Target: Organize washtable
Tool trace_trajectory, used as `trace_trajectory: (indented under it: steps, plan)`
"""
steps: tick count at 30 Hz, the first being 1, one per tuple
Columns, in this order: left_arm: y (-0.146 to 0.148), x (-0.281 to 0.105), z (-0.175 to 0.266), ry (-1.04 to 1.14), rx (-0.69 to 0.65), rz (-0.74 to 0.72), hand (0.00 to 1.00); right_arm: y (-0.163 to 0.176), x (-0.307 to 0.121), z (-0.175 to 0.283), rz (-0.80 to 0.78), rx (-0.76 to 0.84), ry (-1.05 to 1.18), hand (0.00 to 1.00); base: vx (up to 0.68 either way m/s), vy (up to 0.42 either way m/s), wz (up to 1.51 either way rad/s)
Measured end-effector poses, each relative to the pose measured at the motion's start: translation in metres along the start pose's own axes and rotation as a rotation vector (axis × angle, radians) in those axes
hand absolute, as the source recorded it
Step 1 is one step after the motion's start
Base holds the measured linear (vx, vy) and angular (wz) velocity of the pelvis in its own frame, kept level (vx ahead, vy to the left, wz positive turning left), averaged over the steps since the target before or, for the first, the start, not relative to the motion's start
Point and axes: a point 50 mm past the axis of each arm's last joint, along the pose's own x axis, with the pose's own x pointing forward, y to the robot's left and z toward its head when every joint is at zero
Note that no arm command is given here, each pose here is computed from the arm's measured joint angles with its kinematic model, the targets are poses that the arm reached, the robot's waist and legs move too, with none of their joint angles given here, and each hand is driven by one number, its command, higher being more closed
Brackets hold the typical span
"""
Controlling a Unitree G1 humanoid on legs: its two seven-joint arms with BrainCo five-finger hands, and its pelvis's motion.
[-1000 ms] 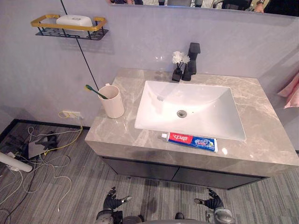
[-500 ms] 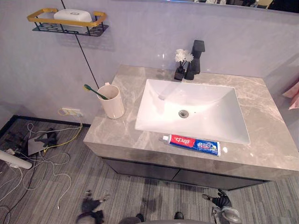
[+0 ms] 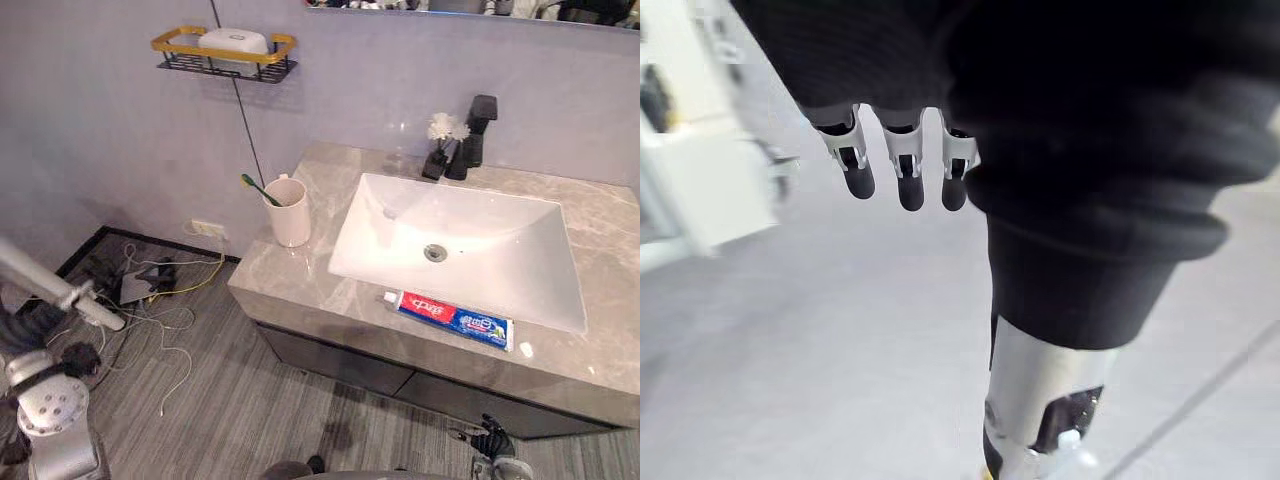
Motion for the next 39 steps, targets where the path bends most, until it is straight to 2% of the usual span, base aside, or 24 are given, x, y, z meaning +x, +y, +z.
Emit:
trace_trajectory:
  steps: [5,9,11,17,19,26,34,39]
  plan:
    - [-0.063,-0.009,0.058,-0.261,-0.116,-0.257,0.00,0.008,-0.003,-0.010,0.041,-0.009,0.032,0.00,-0.06,-0.003,0.03]
    - [-0.097,-0.021,0.084,-0.366,-0.181,-0.409,0.00,0.014,-0.005,-0.015,0.075,-0.036,0.043,0.00,-0.05,0.009,-0.03]
    - [-0.124,-0.035,0.102,-0.433,-0.235,-0.541,0.00,0.018,-0.005,-0.015,0.088,-0.040,0.044,0.00,-0.03,0.016,-0.21]
    - [-0.171,-0.056,0.110,-0.442,-0.275,-0.759,0.00,0.022,-0.005,-0.015,0.103,-0.051,0.042,0.00,0.01,0.007,-0.09]
    - [-0.187,-0.063,0.102,-0.413,-0.249,-0.836,0.00,0.023,-0.005,-0.013,0.104,-0.051,0.039,0.00,0.02,0.006,-0.11]
    - [-0.210,-0.066,0.084,-0.355,-0.141,-0.941,0.00,0.023,-0.004,-0.011,0.101,-0.044,0.038,0.00,0.01,0.004,-0.05]
    - [-0.230,-0.085,0.079,-0.371,-0.078,-1.077,0.00,0.025,-0.001,-0.003,0.102,-0.037,0.023,0.00,-0.03,0.005,-0.05]
    - [-0.236,-0.090,0.076,-0.365,-0.059,-1.113,0.00,0.026,0.000,0.000,0.100,-0.021,0.019,0.00,0.01,0.002,-0.02]
